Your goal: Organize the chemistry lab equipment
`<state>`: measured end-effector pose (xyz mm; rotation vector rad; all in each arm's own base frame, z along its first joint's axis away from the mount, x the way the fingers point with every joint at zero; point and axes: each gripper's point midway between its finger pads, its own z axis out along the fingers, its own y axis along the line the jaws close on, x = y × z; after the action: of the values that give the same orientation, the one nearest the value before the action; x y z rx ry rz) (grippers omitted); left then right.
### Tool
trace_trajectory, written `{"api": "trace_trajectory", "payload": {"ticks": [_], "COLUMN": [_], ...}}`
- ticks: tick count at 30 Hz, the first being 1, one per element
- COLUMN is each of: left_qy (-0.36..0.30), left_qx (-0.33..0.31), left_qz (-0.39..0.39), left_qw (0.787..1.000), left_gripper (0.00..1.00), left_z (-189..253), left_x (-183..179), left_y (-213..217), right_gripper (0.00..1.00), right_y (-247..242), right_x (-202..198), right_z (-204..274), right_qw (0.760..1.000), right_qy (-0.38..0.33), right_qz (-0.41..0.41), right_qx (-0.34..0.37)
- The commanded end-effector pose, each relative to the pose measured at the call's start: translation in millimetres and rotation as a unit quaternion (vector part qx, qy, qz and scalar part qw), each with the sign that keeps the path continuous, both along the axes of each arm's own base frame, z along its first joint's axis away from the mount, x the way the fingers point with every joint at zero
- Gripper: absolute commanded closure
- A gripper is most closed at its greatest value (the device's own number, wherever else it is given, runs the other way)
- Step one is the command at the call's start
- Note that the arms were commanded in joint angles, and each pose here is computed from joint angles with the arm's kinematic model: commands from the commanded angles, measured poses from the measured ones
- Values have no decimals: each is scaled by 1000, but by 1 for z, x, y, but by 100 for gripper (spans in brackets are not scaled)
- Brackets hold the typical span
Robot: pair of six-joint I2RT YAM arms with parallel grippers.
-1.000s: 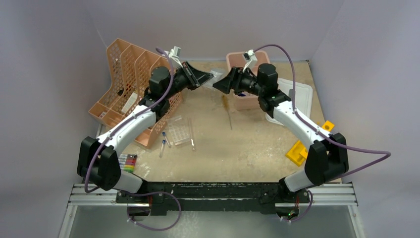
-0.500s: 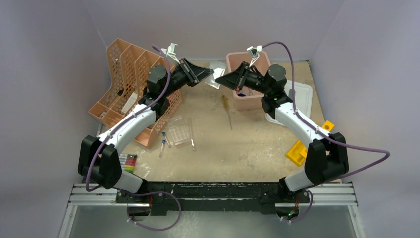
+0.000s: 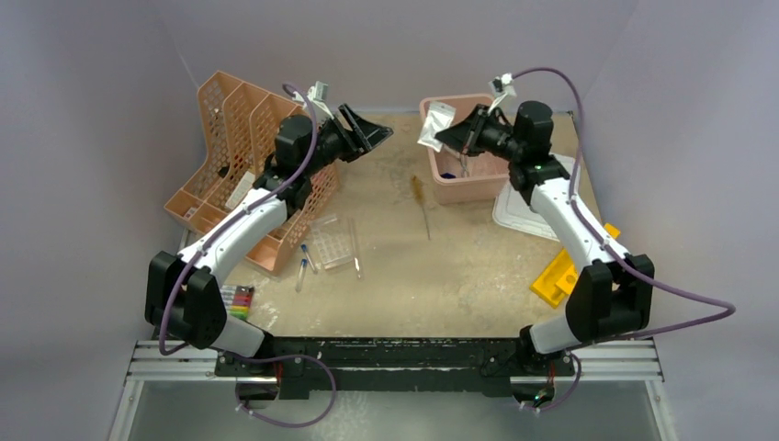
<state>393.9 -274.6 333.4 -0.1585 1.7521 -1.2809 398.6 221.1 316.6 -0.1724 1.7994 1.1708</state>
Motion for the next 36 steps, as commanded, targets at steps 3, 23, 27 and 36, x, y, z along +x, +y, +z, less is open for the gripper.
{"api": "trace_trajectory", "payload": {"ticks": [3,23,27,36], "left_qy": [-26,-74,-74,-74], "left_qx": [94,196,207,221], "left_qz": [47,57,52,58], "left_qw": [994,976,974,971], "left_gripper": [39,39,39,39], "left_z": [-3,-26,-31,-27], "left_x": [15,32,35,31], "left_y": [21,26,25,30], "right_gripper": [100,100,100,69], "right_y": [-79,-89,-87,-72], "right_x": [45,96,102,106], "right_z": [-45,-166,-184,-182], "right_qw": [979,943,933,933], "right_qy": [58,230,257,251], "right_qz": [-119,-38,-28,-16], "right_qx": [-157,-238,-249,-258]}}
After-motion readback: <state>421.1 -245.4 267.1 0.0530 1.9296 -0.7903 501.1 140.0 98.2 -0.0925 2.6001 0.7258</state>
